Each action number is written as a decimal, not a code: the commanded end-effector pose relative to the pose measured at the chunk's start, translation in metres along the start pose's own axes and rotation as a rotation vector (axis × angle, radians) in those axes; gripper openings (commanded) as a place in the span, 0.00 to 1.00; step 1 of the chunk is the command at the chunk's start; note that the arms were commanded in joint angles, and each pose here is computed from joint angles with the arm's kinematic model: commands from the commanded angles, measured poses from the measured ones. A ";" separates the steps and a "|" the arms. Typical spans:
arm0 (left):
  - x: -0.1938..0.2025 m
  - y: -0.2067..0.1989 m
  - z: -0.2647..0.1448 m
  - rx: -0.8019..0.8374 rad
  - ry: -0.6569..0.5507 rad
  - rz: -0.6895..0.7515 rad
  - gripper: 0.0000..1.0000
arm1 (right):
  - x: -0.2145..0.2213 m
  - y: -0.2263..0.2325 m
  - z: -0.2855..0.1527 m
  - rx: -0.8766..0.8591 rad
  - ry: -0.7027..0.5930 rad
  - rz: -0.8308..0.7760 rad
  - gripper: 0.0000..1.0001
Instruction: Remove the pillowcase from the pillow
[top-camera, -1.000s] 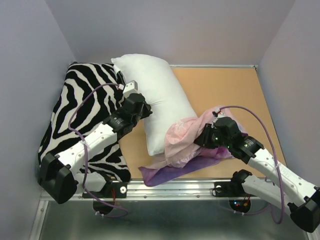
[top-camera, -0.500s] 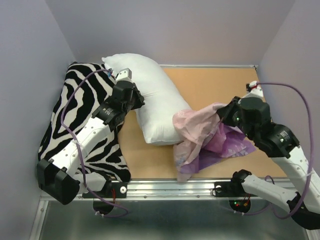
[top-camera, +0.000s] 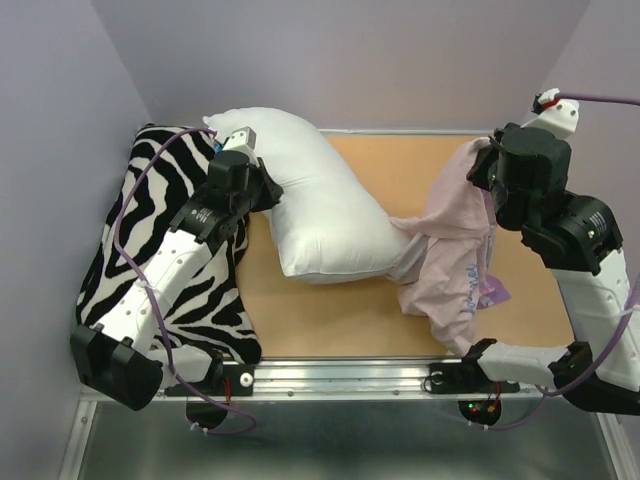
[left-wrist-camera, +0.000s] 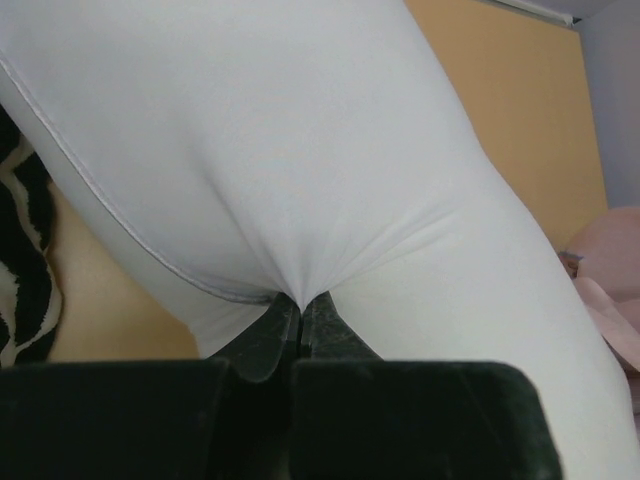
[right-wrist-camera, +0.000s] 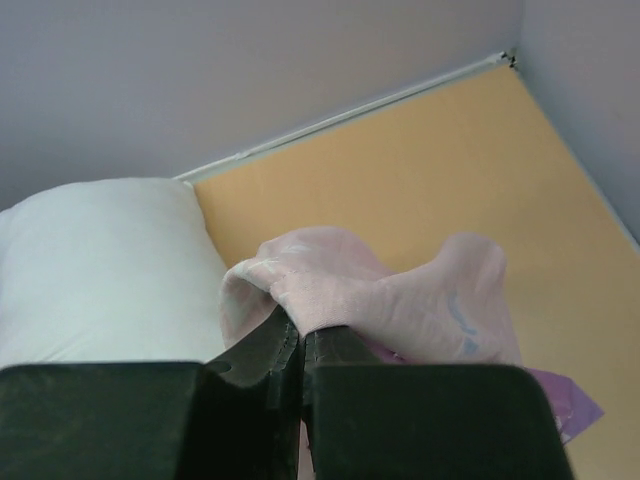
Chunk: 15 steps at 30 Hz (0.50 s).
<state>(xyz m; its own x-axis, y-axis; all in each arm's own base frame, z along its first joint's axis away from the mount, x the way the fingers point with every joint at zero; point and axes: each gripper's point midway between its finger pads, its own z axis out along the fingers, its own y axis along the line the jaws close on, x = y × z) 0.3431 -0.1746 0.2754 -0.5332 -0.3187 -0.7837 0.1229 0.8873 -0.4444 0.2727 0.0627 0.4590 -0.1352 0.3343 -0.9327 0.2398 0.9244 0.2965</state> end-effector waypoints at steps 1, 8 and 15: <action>-0.064 -0.030 -0.037 0.135 -0.193 0.005 0.00 | -0.041 -0.013 -0.001 0.112 -0.130 0.003 0.01; -0.062 -0.038 -0.046 0.204 -0.174 0.023 0.00 | -0.030 -0.011 0.038 0.211 -0.102 -0.089 0.01; -0.062 -0.047 -0.062 0.259 -0.168 0.023 0.00 | -0.018 -0.115 0.129 0.333 0.062 0.031 0.01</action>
<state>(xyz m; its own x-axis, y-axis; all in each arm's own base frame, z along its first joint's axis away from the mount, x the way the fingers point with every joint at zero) 0.3270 -0.1741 0.2860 -0.5679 -0.3100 -0.7625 0.1938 0.8499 -0.4899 0.3594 -0.0507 0.4034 -0.2445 0.3037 -0.9209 0.5805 0.8066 0.1119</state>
